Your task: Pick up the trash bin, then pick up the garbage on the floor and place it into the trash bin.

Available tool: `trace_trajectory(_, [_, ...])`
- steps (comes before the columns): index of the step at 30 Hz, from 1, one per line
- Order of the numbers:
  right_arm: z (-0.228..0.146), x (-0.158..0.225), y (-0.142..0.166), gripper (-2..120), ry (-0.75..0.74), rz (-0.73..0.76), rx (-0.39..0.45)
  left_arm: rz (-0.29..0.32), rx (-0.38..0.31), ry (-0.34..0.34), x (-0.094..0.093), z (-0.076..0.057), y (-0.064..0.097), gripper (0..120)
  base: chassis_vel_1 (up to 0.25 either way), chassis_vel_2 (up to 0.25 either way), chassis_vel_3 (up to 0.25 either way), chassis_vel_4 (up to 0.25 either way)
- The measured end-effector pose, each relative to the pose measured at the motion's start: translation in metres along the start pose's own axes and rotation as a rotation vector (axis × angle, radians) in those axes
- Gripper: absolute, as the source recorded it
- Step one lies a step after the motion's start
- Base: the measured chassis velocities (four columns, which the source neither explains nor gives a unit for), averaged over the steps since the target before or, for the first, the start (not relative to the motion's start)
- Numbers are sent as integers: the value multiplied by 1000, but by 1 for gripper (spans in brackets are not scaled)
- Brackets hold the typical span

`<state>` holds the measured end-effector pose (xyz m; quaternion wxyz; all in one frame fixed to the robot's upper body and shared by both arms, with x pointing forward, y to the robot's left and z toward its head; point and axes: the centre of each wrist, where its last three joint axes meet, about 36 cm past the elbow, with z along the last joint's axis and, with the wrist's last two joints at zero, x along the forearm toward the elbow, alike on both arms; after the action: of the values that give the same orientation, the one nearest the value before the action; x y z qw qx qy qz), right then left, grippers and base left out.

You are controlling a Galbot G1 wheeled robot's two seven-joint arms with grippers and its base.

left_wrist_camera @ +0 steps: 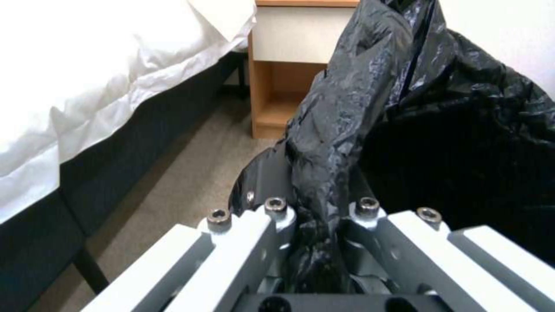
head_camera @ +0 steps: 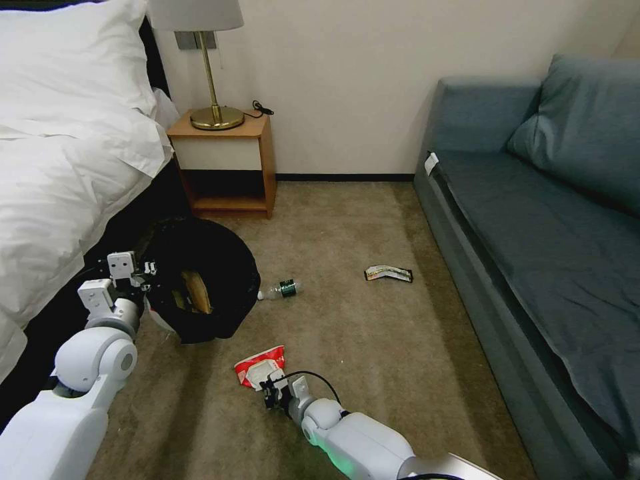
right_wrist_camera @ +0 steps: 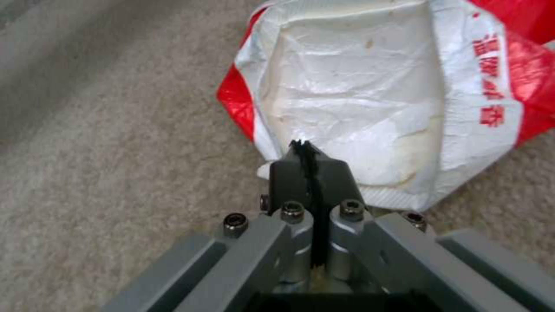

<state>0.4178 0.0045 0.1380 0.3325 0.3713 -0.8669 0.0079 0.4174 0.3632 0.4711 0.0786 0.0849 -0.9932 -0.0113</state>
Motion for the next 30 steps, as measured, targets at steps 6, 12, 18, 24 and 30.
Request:
trace_trajectory(6, [-2,0,5,0,-5,-12,25,2,0,-8,0,-2,0,4,0,0,0,0])
trace_trajectory(12, [-10,-2,7,0,-21,-19,51,3,2,-14,0,-4,0,4,0,0,0,0])
trace_trajectory(18, [-21,-3,7,0,-39,-17,70,6,7,-20,0,-7,-1,4,0,0,0,0])
trace_trajectory(24, [-24,-4,6,0,-49,-18,92,3,7,-25,1,-9,1,4,0,0,0,0])
trace_trajectory(30, [-32,-6,7,1,-63,-31,132,3,6,-32,2,-12,3,4,0,0,0,0])
